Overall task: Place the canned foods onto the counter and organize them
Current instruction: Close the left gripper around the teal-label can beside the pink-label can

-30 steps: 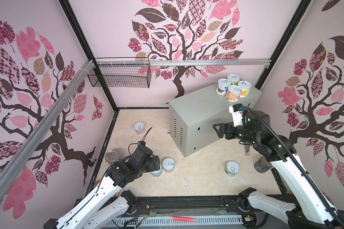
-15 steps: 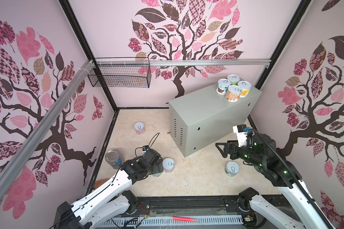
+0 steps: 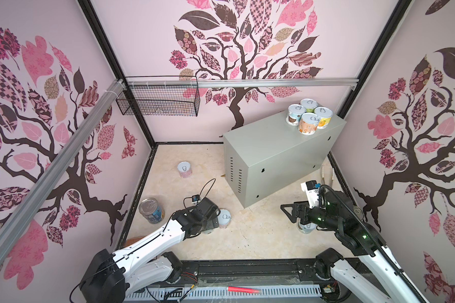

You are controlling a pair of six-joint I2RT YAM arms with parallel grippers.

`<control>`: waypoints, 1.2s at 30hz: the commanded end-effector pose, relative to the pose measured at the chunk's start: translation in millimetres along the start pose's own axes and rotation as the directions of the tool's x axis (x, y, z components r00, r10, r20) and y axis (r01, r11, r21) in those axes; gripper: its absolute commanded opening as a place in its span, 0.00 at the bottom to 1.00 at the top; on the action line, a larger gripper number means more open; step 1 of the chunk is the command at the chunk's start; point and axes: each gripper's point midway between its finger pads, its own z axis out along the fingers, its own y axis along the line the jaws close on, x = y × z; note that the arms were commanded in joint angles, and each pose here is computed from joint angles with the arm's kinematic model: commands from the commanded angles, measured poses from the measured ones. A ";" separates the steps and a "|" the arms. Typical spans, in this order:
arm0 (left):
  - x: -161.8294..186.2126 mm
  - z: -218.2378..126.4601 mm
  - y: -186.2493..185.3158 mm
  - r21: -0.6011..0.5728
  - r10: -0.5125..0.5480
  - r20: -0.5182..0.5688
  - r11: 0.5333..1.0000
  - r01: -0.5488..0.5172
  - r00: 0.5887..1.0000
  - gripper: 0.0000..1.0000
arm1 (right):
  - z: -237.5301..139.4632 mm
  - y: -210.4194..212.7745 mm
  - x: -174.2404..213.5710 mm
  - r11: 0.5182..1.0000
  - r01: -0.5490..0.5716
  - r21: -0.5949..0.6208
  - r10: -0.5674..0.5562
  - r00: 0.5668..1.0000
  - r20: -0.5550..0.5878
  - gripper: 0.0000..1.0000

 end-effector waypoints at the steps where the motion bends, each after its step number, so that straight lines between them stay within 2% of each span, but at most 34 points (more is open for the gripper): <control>1: 2.5 9.9 2.5 -0.030 -0.008 0.000 1.000 0.008 1.000 0.98 | -0.5 5.0 8.3 0.997 -0.060 -0.056 0.060 0.998 0.006 0.90; 7: 8.4 18.6 8.2 -0.069 -0.017 -0.020 0.997 0.016 1.000 0.95 | 15.1 -2.4 27.3 0.986 -0.140 -0.090 0.138 0.990 -0.022 0.89; 15: 11.7 25.2 17.6 -0.110 -0.026 -0.011 0.994 0.025 1.000 0.85 | 38.3 -11.7 40.0 0.983 -0.160 -0.091 0.155 0.986 -0.058 0.88; 21: 15.0 32.3 17.4 -0.141 -0.027 -0.039 0.990 0.021 0.999 0.77 | 58.8 -6.3 60.1 0.986 -0.139 -0.088 0.126 0.982 -0.140 0.88; 26: 18.4 34.8 20.5 -0.164 -0.034 -0.054 0.986 0.025 0.998 0.80 | 68.9 -6.2 71.7 0.987 -0.137 -0.088 0.119 0.975 -0.186 0.88; 32: 18.3 34.4 24.4 -0.177 -0.042 -0.043 0.984 0.034 0.998 0.77 | 74.8 -2.7 81.3 0.990 -0.112 -0.086 0.090 0.970 -0.225 0.88; 36: 15.2 31.0 24.1 -0.172 -0.038 -0.033 0.985 0.031 0.999 0.64 | 76.6 -1.3 80.4 0.991 -0.103 -0.084 0.081 0.969 -0.232 0.88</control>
